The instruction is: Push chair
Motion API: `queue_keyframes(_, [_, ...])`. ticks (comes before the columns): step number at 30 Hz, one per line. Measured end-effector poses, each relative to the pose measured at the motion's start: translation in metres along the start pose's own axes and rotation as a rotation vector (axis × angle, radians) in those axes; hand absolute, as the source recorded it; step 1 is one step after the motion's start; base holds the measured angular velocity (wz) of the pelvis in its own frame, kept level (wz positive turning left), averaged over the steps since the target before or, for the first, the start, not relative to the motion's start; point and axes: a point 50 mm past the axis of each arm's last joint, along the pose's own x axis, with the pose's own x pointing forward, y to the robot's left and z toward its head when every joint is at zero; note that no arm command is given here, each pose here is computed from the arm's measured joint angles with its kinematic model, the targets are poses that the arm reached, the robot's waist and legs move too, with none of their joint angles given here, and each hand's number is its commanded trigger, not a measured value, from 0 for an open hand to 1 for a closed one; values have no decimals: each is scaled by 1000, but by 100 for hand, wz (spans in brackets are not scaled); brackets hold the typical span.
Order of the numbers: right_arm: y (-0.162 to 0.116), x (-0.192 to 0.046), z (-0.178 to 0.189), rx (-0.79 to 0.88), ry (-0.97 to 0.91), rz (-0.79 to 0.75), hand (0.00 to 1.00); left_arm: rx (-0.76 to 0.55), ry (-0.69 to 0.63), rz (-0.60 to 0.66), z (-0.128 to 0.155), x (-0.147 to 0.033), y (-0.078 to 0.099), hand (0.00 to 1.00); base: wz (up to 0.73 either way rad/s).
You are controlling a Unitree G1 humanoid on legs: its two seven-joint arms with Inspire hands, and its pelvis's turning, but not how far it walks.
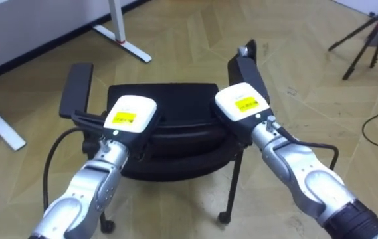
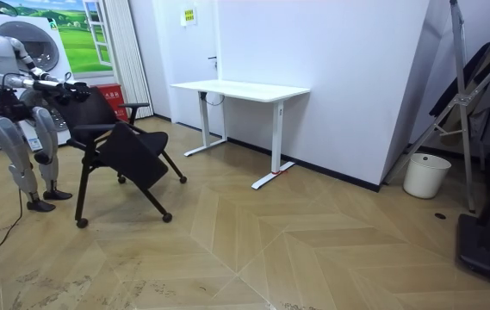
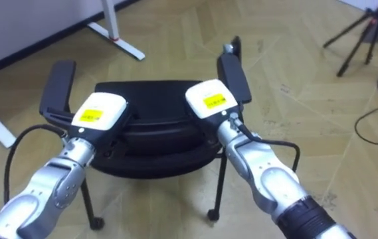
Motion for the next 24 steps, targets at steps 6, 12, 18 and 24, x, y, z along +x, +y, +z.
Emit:
queue_keyframes(6, [3,-3,-1,-36,-26,-15,100,1,-12,0,0,0,1,100,2])
queue_keyframes(12, [4,-4,-1,-55,-42,-28,100,-1,-14,-3,1,-1,0,100,2])
queue_keyframes(18, [5,-5,0,-56,-52,-23,100,-8,-9,-18,0,-2,-2,100,1])
queue_keyframes(24, [7,-7,1,-53,-64,-23,100,-14,0,-24,-2,-4,-4,100,7])
